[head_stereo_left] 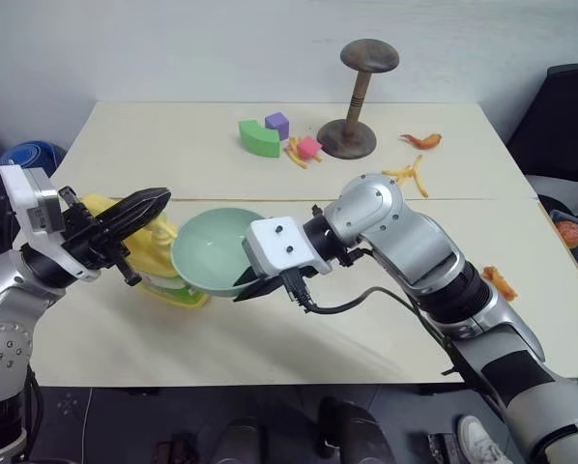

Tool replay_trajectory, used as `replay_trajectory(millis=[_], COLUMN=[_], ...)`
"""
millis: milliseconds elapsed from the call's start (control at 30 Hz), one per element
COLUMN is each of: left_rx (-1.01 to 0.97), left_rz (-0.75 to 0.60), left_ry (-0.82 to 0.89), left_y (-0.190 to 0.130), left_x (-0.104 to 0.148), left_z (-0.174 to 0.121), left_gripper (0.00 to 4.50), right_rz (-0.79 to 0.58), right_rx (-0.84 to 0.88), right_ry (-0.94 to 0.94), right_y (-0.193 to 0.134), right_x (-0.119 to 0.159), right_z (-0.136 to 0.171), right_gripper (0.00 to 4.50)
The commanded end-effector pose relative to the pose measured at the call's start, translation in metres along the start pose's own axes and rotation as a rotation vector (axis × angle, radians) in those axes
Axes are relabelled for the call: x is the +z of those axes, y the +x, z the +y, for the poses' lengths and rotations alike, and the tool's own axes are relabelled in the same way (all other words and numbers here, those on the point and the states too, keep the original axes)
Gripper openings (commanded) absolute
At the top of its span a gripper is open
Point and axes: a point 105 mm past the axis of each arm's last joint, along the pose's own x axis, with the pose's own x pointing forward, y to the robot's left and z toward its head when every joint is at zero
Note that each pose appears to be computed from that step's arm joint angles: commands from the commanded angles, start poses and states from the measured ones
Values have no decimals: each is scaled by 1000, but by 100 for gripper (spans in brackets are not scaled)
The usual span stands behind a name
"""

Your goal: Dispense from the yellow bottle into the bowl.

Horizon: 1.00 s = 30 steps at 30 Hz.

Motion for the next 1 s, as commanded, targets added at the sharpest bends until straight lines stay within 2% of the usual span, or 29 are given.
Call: replay_trajectory(millis=[33, 200, 467, 533, 667, 733, 800, 900, 1000], left_rx=[29, 63, 91, 89, 58, 25, -30, -138, -231], left_rz=[195, 236, 231, 170, -47, -135, -165, -103, 26], left_ry=[-145, -194, -222, -218, -173, -160, -162, -167, -219], left_y=[-8, -11, -14, -11, -8, -10, -14, -23, -41], left_x=[-57, -72, -78, -68, -24, -1, 16, 24, 14], left_z=[-6, -9, -8, -8, -5, -6, -10, -21, -32], left_gripper=[2, 2, 2, 2, 2, 2, 2, 2, 2], right_rz=[-18, -15, -21, -28, -41, -30, 30, 159, 186], right_rx=[4, 6, 5, -1, -61, -93, -141, -196, -258], right_ry=[-56, -52, -41, -37, -23, 3, 31, 67, 153], right_y=[1, 0, 1, 0, -9, -20, -34, -55, -68], right_x=[14, 14, 13, 12, 4, -9, -32, -74, -112], right_z=[-2, -2, -3, -3, -5, -1, 4, 17, 31], right_gripper=[0, 0, 0, 0, 0, 0, 0, 0, 0])
